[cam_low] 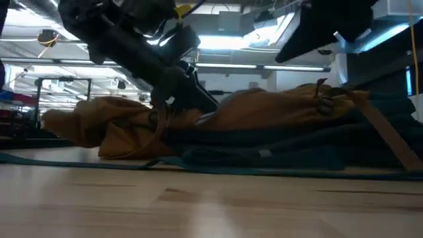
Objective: Unpack backpack
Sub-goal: Open the brown backpack
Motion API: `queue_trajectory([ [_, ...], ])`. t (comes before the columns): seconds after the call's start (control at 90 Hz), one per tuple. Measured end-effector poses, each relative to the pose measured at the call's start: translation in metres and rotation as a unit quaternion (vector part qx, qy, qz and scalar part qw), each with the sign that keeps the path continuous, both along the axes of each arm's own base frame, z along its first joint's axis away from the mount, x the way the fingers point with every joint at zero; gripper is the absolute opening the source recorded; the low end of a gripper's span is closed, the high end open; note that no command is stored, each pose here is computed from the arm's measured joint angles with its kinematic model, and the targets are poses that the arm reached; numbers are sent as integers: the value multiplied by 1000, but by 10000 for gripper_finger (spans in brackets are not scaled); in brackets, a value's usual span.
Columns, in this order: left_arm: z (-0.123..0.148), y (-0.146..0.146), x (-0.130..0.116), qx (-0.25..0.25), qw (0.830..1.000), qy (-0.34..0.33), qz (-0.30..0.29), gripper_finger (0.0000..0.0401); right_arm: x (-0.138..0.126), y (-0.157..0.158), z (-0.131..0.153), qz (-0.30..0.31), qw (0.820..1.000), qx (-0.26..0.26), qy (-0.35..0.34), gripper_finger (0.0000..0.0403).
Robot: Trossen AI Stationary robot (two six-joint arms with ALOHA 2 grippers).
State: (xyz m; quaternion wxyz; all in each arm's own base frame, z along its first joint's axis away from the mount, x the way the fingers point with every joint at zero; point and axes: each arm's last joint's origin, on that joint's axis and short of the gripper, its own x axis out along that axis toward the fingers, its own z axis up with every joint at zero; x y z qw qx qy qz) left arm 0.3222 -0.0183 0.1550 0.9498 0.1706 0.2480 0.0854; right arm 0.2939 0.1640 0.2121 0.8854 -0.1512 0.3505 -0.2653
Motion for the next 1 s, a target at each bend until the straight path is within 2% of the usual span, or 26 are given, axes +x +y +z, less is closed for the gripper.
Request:
queue_trajectory([
  [0.089,0,1,0,-7,1000,1,-14,40,8,-2,2,14,1000,9,-7,40],
  [0.133,0,2,1,-12,1000,1,-18,18,12,-4,3,19,1000,16,-10,40],
  [0.389,2,2,0,-10,1000,-1,-29,2,29,-28,-6,30,997,70,8,40],
  [0.689,8,-7,-5,-20,997,11,-70,13,28,-44,-21,21,995,88,38,40],
  [0.789,5,-11,-7,-7,996,31,-82,41,29,-44,-20,22,995,90,34,40],
  [1.0,1,-15,-10,16,996,56,-64,128,30,-43,-19,23,995,92,27,40],
])
